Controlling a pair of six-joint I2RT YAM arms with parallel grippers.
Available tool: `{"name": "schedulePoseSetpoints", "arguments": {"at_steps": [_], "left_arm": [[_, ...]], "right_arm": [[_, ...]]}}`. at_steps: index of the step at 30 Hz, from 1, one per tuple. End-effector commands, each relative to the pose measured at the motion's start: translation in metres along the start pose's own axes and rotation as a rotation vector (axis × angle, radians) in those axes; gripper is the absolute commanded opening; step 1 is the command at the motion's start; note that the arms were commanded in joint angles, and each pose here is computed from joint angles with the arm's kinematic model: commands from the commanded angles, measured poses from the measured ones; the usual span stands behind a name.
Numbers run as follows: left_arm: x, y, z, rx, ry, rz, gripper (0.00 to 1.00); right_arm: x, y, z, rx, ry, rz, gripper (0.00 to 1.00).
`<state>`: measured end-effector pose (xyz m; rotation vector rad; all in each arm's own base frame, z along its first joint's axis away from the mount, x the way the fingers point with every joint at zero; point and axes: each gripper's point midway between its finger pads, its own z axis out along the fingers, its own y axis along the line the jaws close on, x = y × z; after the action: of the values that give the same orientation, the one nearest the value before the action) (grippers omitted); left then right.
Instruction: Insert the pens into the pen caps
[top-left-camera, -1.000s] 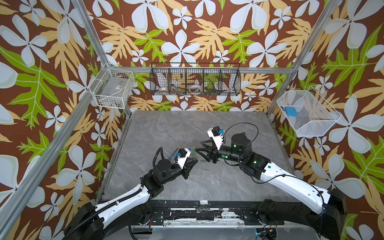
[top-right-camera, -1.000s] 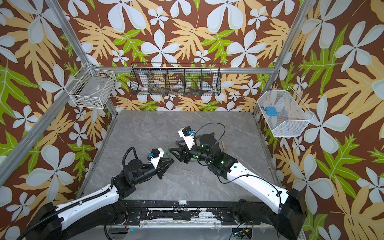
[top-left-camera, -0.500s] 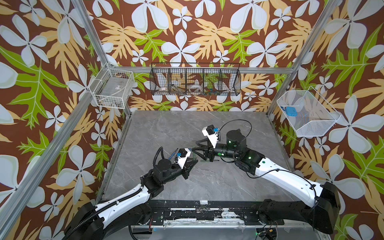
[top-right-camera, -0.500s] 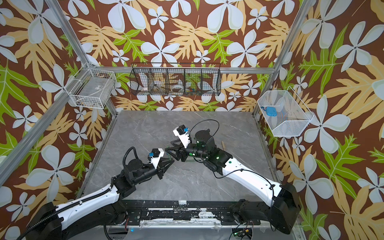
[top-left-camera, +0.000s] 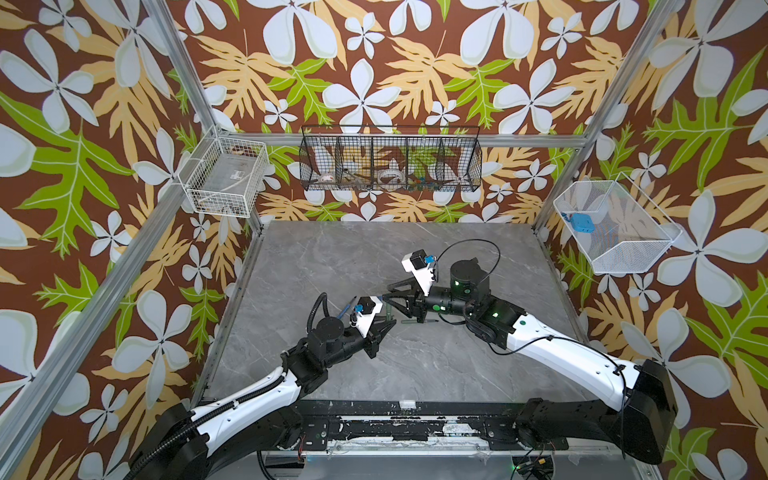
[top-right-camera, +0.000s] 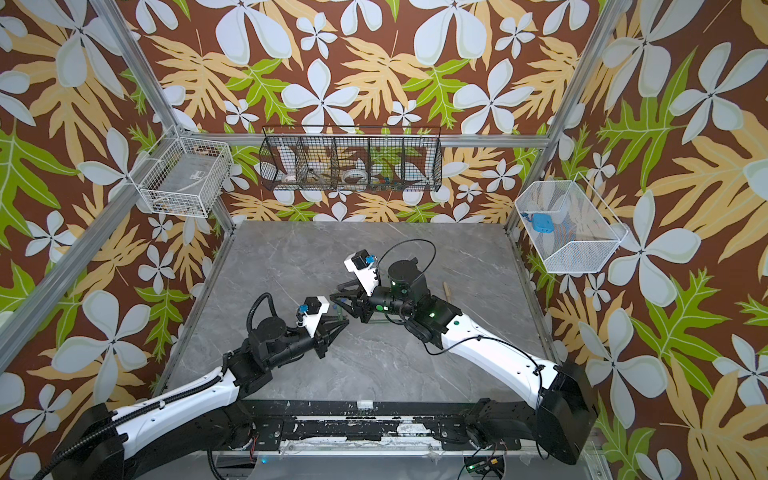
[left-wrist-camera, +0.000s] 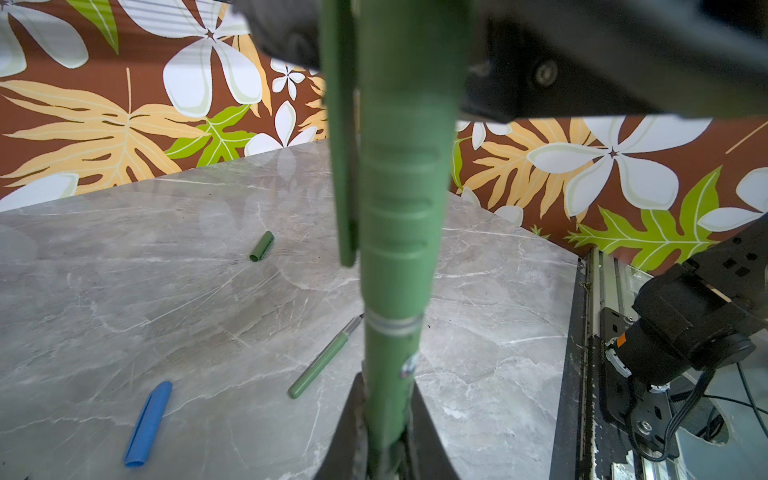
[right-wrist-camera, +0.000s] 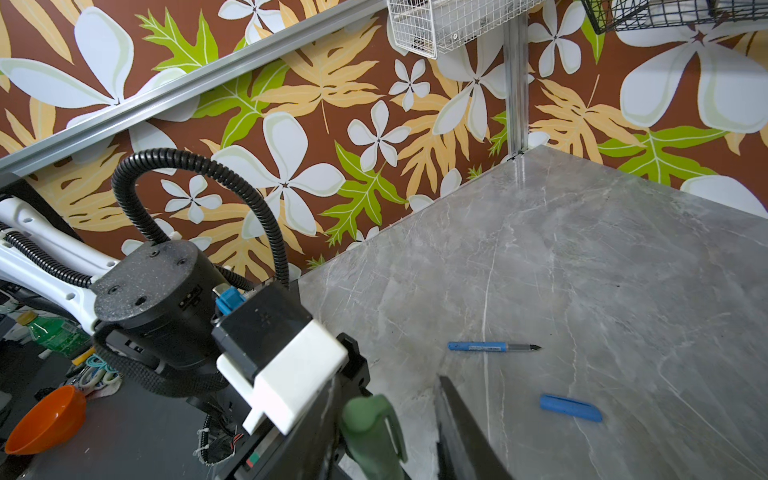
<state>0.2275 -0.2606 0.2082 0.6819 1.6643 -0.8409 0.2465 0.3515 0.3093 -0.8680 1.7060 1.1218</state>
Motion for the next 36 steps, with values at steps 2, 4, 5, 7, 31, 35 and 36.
{"name": "schedulePoseSetpoints", "arguments": {"at_steps": [2, 4, 5, 7, 31, 35, 36], "left_arm": [[-0.008, -0.001, 0.0, 0.003, -0.025, 0.007, 0.0], [-0.009, 0.001, 0.0, -0.008, -0.029, 0.005, 0.0], [-0.009, 0.002, 0.0, -0.016, -0.028, 0.002, 0.0], [-0.008, 0.003, 0.0, -0.02, -0.025, 0.0, 0.0], [-0.048, 0.051, -0.063, -0.368, -0.298, -0.009, 0.0], [-0.057, 0.053, -0.074, -0.393, -0.348, 0.003, 0.0], [-0.062, 0.051, -0.076, -0.386, -0.363, 0.001, 0.0]], "right_arm": [[-0.004, 0.003, 0.001, -0.017, -0.02, -0.001, 0.25], [-0.002, 0.003, 0.001, -0.018, -0.013, 0.005, 0.22], [-0.001, 0.003, 0.001, -0.019, -0.011, 0.006, 0.21], [0.003, 0.003, 0.001, -0.021, -0.003, 0.011, 0.16], [0.09, 0.014, 0.034, -0.217, 0.256, 0.185, 0.0], [0.102, 0.019, 0.04, -0.251, 0.292, 0.197, 0.0], [0.105, 0.02, 0.041, -0.257, 0.302, 0.2, 0.0]]}}
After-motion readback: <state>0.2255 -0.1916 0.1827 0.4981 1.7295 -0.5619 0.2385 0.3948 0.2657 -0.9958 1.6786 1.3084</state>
